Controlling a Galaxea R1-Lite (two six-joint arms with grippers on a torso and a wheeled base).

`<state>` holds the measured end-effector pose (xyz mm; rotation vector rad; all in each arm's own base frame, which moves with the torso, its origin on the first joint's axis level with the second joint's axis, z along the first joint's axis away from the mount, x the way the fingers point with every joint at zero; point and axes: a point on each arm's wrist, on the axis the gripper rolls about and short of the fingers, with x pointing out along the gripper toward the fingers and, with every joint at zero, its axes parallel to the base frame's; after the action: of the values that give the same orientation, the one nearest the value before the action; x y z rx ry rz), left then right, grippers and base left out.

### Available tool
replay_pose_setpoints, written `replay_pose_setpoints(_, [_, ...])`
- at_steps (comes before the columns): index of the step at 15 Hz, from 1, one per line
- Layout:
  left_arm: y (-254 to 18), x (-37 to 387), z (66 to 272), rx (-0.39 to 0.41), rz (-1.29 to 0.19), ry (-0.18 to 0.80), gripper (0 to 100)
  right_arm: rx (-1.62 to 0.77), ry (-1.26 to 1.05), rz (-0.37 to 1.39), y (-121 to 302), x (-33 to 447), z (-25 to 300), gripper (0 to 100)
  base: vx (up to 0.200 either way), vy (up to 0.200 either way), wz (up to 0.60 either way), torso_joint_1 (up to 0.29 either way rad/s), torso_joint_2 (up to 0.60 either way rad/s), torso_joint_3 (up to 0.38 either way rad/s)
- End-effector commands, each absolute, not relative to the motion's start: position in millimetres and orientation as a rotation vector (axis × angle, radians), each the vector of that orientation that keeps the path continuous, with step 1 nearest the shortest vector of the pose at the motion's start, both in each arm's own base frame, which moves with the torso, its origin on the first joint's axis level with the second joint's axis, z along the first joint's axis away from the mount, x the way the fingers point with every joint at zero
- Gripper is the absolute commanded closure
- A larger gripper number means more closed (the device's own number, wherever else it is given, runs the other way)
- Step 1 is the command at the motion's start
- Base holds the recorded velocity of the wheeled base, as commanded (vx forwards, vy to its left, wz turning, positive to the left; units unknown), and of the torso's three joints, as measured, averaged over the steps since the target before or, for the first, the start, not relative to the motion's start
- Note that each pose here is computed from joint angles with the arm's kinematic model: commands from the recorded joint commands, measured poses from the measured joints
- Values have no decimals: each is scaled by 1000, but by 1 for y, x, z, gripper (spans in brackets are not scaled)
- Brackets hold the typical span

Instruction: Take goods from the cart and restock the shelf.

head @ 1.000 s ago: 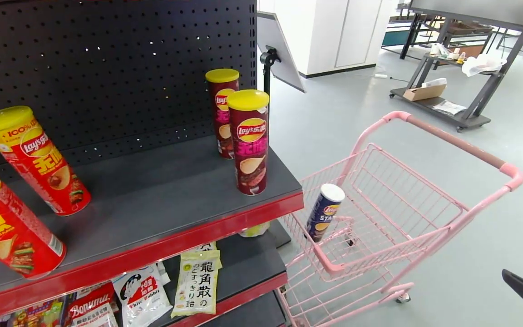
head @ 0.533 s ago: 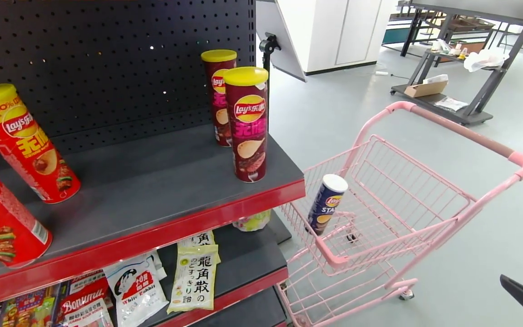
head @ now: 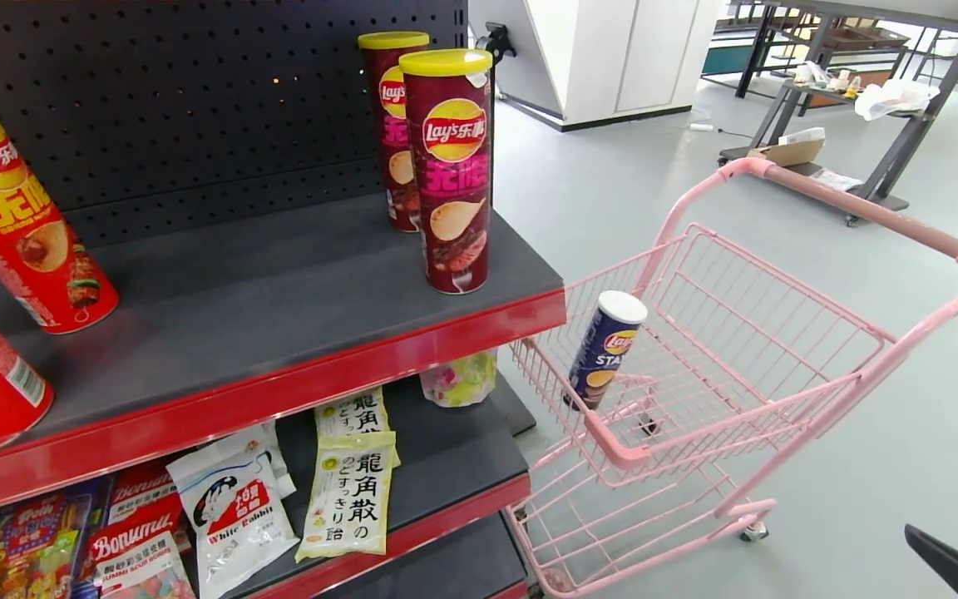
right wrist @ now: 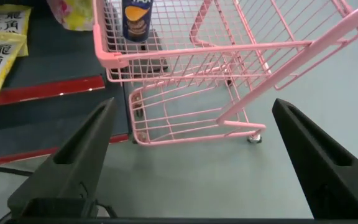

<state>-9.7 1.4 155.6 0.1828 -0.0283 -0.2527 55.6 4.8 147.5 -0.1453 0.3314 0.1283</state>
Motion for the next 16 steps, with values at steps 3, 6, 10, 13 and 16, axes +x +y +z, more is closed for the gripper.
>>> replay_pose_setpoints(3, [3, -17, 155, 167, -237, -73, 0, -57, 432, 151, 13, 125, 160, 0, 0, 0, 0, -21, 60, 39])
replay_pose_setpoints(6, [6, -28, 152, 134, -235, -72, 0, -38, 386, 240, 32, 196, 155, 0, 0, 0, 0, 0, 0, 0])
replay_pose_setpoints(10, [8, -34, 153, 85, -200, -81, 0, -36, 377, 298, 54, 264, 125, 0, 0, 0, 0, 0, 0, 0])
replay_pose_setpoints(13, [7, -32, 154, 87, -199, -69, 0, -32, 417, 408, 82, 307, 102, 0, 0, 0, 0, 0, 0, 0])
replay_pose_setpoints(16, [7, -30, 154, 88, -200, -54, 0, -30, 439, 460, 96, 330, 85, 0, 0, 0, 0, 0, 0, 0])
